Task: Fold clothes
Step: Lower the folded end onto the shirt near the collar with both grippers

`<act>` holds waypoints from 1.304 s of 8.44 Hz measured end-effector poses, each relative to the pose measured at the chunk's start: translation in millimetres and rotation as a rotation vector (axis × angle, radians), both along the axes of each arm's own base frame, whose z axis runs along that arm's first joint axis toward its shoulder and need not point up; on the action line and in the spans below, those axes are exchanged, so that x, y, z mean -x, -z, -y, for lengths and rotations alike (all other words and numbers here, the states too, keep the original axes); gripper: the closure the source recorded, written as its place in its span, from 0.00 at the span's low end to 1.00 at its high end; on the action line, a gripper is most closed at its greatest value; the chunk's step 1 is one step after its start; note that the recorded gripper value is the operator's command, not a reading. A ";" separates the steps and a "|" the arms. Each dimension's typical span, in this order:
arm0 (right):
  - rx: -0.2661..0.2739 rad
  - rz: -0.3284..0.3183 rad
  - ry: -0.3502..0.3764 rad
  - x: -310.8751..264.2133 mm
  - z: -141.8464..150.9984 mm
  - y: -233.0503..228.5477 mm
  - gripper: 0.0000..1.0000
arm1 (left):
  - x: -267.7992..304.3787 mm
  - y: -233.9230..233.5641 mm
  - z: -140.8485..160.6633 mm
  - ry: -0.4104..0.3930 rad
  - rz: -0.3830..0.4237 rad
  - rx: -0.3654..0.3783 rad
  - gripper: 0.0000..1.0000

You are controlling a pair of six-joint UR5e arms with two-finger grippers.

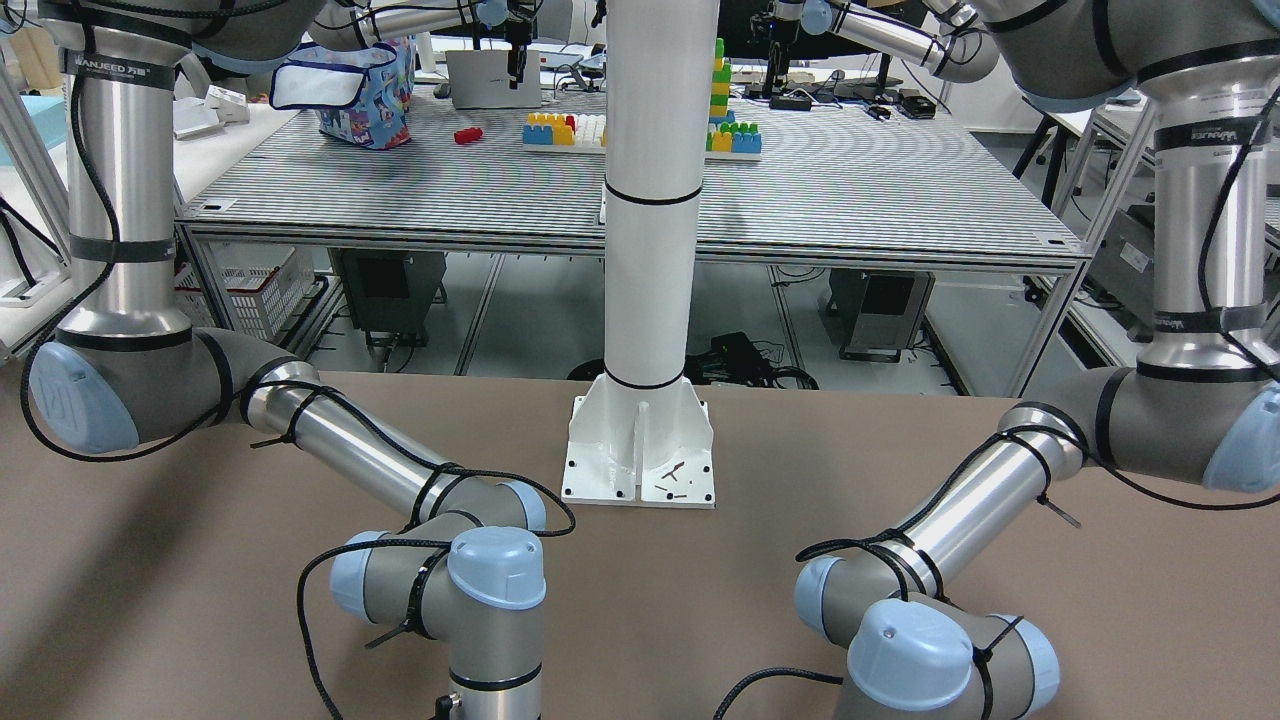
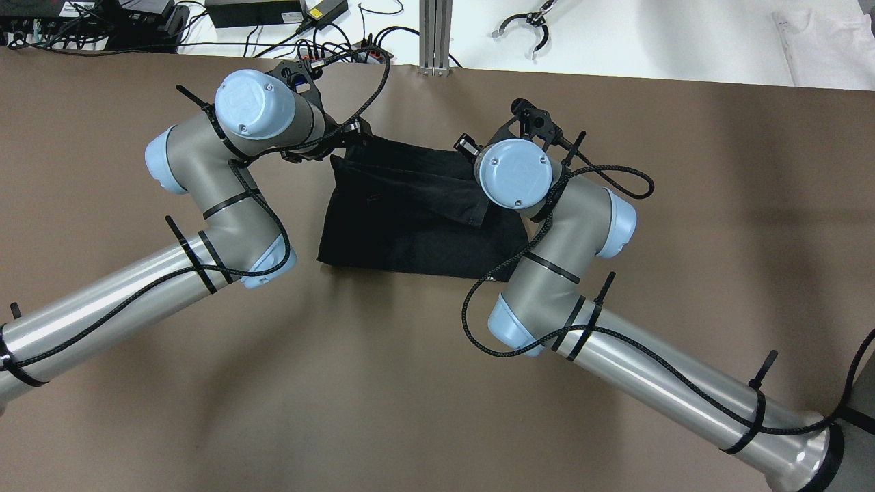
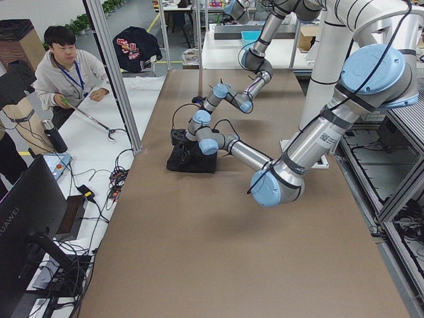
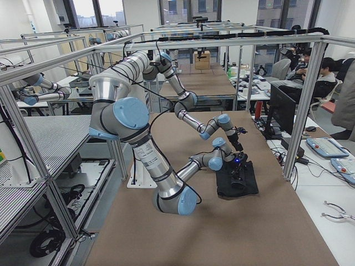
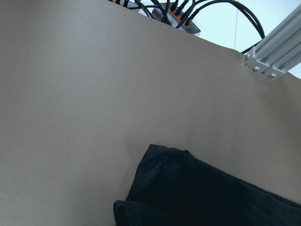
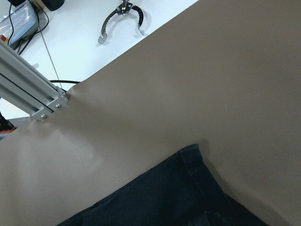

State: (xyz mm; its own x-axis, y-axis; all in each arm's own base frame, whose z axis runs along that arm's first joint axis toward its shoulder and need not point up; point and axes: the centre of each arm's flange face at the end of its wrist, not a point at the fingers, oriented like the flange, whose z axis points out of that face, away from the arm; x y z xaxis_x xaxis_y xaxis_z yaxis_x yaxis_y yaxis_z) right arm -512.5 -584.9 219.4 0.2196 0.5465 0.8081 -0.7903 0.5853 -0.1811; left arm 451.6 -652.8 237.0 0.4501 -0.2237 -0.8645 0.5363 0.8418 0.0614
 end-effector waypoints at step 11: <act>0.015 0.057 -0.182 71.7 -55.5 -35.2 0.60 | 7.6 -13.2 -6.6 -0.003 0.002 0.005 0.00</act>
State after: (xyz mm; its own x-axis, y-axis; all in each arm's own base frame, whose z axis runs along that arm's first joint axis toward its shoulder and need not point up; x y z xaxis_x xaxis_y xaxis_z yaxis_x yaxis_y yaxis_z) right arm -584.2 -529.4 254.6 0.0700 0.5848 0.8081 -0.8711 0.4307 -0.2362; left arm 444.0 -646.2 250.2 0.4526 -0.2264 -0.8625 0.5338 0.8435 0.0587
